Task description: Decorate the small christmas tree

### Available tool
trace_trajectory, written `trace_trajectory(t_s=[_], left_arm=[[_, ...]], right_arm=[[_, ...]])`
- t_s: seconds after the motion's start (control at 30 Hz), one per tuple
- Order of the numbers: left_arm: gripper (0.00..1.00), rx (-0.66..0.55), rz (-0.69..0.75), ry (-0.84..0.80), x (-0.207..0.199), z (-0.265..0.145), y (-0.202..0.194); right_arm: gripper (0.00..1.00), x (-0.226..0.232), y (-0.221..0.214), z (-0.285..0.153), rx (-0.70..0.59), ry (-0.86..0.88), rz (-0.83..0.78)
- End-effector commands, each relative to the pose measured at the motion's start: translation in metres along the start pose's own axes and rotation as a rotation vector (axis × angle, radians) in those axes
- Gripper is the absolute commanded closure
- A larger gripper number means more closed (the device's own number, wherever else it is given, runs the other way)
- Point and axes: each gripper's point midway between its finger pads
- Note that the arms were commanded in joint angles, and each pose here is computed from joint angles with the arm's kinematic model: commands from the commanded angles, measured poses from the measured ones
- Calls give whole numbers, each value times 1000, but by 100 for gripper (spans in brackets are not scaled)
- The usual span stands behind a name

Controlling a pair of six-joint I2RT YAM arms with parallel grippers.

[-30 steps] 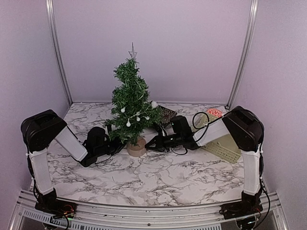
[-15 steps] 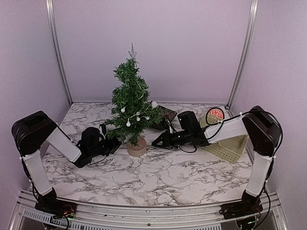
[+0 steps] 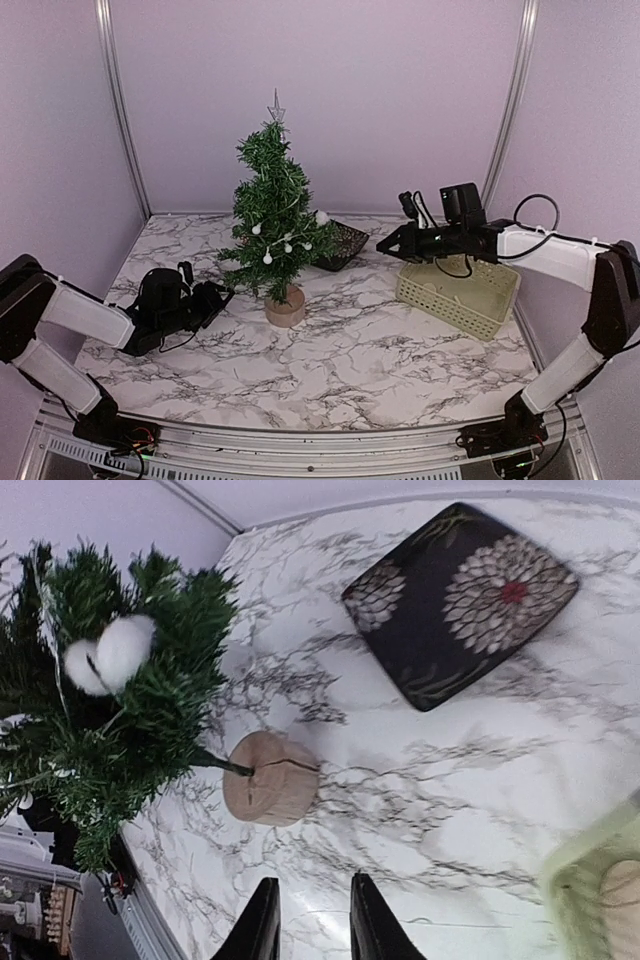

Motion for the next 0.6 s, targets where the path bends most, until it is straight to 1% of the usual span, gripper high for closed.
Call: trace_trajectory(t_s=[0.0,0.13,0.2,0.37,0.57], left_arm=[[47,-31,99,101,9,-13,11],[45,-46,138,118,4,-22,20],[45,-55,154,130,2,-25,24],[44,-69,165,143,-1,-30,30],[44,-49,185,153,-3,-26,30]], right_arm=[[75,-62,16,-55,26,-184,-15],[70,-119,0,-84,105,-322,27],[69,-136,-8,-87,147,-384,14],[67,-163,-20,-83,196,-477,11],[65,-174,-35,-57,281,-484,-6]])
Point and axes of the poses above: each gripper's point midway between its finger pads, its own z axis out along the fingers, its own x axis along the line the jaws close on, y = z × x, and after that the axes turned 7 degrees about -z, right-handed
